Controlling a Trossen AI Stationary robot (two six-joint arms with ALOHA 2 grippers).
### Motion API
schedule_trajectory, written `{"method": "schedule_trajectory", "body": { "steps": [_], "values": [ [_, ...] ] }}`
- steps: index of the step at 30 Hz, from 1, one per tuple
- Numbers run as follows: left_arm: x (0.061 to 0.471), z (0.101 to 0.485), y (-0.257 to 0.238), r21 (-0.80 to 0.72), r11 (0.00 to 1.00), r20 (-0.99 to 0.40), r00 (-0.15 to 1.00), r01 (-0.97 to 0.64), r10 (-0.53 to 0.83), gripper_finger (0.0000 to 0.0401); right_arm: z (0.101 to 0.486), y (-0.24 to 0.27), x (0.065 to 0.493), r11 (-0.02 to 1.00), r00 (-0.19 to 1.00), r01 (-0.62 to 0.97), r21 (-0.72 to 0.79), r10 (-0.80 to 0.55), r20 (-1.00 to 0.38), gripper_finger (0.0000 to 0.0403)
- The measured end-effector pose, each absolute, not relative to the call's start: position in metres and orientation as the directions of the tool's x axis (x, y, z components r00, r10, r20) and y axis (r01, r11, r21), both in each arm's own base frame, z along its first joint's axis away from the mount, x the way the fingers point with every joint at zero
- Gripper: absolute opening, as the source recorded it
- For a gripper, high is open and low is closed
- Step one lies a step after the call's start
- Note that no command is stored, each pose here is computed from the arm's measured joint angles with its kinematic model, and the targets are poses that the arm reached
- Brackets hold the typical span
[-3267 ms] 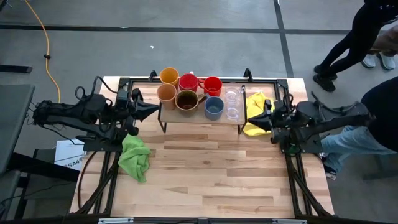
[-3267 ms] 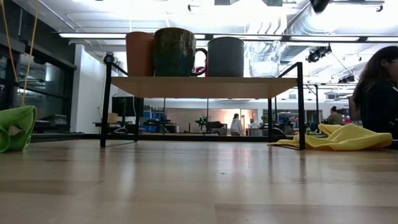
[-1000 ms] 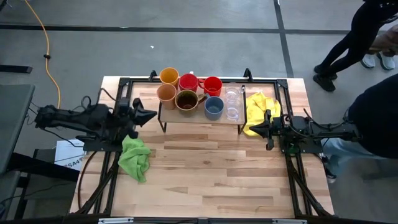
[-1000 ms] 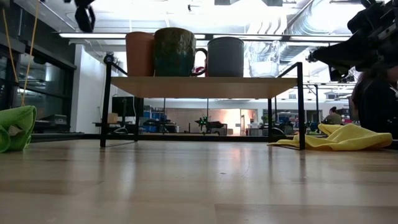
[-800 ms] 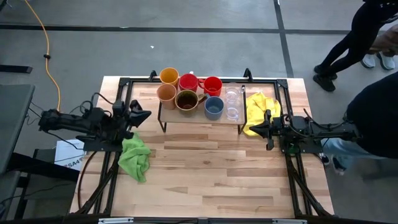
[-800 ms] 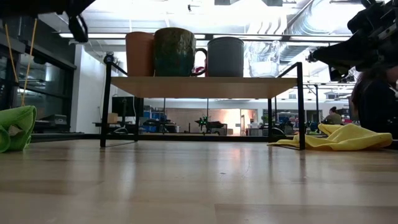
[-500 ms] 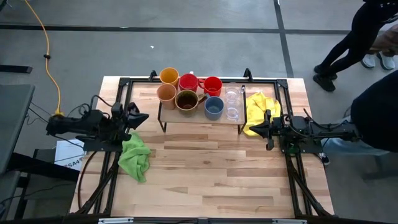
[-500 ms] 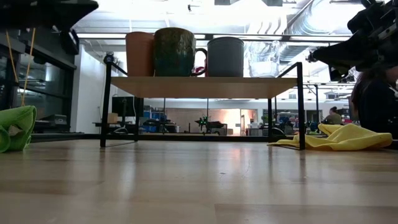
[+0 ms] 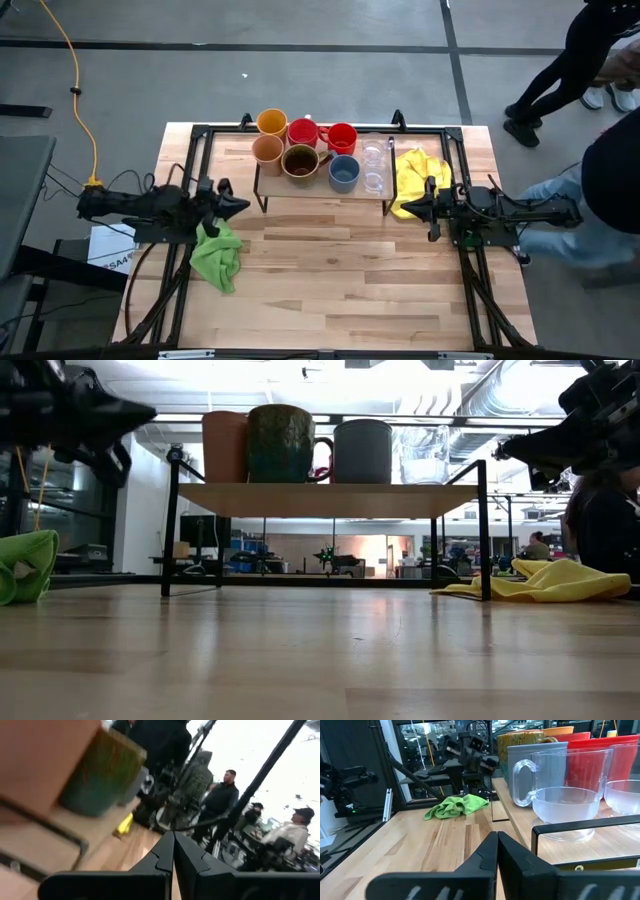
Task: Stack small to large cups/mugs on shelf
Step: Return to Home Position
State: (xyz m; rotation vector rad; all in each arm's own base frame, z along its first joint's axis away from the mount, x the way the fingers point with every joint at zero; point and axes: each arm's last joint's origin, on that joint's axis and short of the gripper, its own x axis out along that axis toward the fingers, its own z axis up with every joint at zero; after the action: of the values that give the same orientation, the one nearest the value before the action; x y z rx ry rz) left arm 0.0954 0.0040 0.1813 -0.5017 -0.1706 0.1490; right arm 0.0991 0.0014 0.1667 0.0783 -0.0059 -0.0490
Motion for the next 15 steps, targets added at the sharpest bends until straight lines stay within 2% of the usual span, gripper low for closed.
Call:
{"method": "schedule_trajectory", "body": {
  "steps": [5,15],
  "values": [
    [0.0975,0.1689,0.0033,-0.465,0.877,0.034,0.987,-0.126,0.159,0.0000,0.1667,0.0014,0.0991,0.996,0.999,0.049,0.078,-0.050,0.004,0.0000],
    [0.1001,0.1665,0.0028,-0.355,0.925,-0.001,0.989,-0.137,0.146,0.0003,0.1665,0.0013,0.0992,0.996,0.999,0.052,0.078,-0.052,0.002,0.0000]
  ]
}}
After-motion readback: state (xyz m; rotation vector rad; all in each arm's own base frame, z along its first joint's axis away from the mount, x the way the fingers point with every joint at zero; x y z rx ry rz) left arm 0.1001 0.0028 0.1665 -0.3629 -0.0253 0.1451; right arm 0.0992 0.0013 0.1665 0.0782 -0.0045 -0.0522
